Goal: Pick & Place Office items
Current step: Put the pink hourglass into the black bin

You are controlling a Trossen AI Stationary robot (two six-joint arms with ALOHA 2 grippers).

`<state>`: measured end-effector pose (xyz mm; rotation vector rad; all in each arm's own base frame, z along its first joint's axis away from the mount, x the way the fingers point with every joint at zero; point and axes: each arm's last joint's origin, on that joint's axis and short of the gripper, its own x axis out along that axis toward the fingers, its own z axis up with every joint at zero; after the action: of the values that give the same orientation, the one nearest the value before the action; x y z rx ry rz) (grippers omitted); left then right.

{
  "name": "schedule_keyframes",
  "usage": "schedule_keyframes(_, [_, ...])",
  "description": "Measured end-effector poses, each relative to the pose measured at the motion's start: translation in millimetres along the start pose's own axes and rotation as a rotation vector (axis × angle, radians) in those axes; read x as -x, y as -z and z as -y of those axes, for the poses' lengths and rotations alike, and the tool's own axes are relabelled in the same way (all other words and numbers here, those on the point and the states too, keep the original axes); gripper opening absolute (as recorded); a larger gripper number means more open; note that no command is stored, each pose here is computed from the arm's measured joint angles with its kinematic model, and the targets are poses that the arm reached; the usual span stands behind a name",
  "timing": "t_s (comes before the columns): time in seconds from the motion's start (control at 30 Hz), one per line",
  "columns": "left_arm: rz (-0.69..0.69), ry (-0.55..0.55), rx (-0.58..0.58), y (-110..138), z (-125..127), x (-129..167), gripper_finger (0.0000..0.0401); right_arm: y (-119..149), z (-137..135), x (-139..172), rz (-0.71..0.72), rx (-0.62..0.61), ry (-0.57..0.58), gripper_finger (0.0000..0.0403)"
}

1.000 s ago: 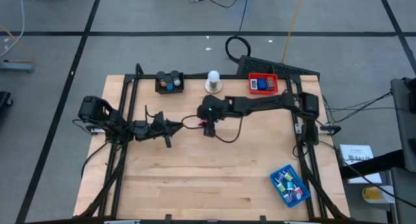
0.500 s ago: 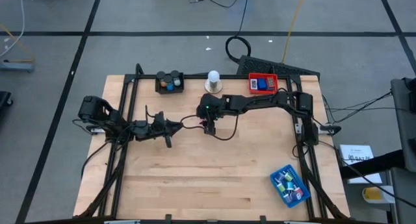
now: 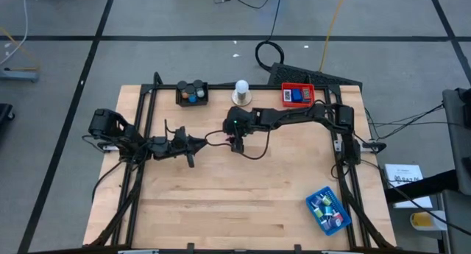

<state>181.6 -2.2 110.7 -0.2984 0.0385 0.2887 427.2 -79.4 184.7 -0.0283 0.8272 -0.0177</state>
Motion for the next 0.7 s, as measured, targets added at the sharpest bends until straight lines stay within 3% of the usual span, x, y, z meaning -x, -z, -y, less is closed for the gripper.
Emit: schedule_keyframes(0.7, [-0.002,0.003,0.001,0.1,0.1,0.0,0.0051,-3.3,0.5,0.0,0.035,-0.011,0.007,0.0215])
